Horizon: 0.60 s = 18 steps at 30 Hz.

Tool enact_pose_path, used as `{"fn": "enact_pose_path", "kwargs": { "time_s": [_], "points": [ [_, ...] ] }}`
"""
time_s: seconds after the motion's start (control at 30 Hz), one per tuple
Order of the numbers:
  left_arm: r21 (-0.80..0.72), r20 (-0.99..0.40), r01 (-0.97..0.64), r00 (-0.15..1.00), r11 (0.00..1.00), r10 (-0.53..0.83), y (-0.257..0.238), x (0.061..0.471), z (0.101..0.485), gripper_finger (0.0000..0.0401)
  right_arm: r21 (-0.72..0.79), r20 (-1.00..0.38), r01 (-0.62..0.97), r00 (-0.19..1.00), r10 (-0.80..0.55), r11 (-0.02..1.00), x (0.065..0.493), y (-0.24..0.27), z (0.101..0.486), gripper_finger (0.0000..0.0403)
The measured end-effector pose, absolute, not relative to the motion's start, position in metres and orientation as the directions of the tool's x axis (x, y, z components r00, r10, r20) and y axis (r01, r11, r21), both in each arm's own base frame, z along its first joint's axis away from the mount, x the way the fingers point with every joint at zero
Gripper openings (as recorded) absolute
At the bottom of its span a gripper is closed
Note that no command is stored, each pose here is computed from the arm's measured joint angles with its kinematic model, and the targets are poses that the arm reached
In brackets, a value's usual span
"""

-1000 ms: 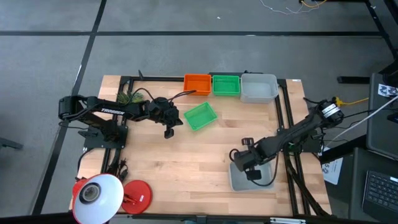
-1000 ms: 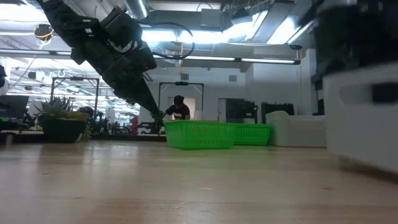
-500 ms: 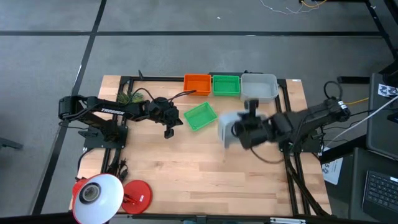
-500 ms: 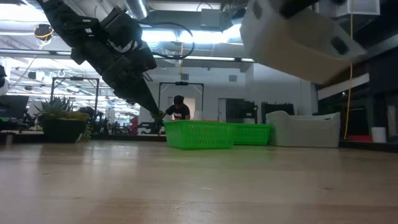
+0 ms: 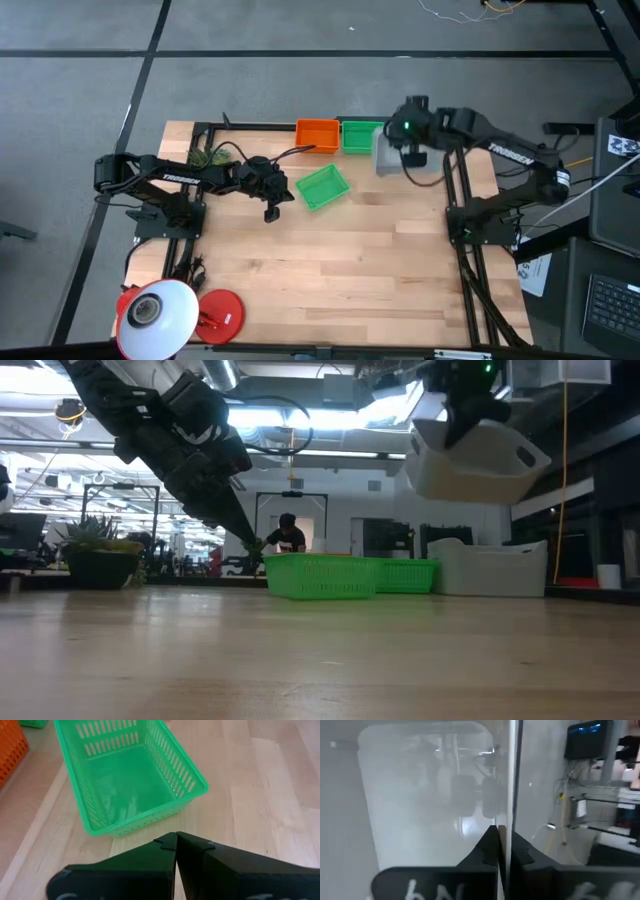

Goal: Stack baskets by color
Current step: Stack the gray bin on the stacked gray bin

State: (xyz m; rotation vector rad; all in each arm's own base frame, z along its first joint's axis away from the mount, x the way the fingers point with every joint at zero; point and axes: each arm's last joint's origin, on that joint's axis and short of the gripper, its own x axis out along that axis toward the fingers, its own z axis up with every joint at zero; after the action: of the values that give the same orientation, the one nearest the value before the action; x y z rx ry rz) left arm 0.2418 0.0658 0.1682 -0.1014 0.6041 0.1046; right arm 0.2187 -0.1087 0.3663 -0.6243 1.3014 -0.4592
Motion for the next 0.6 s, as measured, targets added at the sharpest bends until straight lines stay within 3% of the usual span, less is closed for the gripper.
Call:
{"fn": "enact_pose_path", "kwargs": {
  "time_s": [0.1,0.23,0.6],
  "points": [
    [-0.061,-0.572,-0.132,0.817,0.989,0.074,0.066,0.242,0.168,0.0,-0.702,-0.71,-0.134,0.201,-0.674,0.7,0.214,-0.132,0.369,0.0],
    [-0.05,-0.573,-0.149,0.814,0.988,0.094,0.067,0.242,0.168,0.0,-0.73,-0.683,-0.206,0.27,-0.679,0.652,0.208,-0.156,0.375,0.0],
    [-0.05,-0.573,-0.15,0.814,0.987,0.095,0.067,0.242,0.168,0.0,-0.604,-0.795,-0.223,0.228,-0.561,0.765,0.187,-0.204,0.353,0.0]
  ]
}}
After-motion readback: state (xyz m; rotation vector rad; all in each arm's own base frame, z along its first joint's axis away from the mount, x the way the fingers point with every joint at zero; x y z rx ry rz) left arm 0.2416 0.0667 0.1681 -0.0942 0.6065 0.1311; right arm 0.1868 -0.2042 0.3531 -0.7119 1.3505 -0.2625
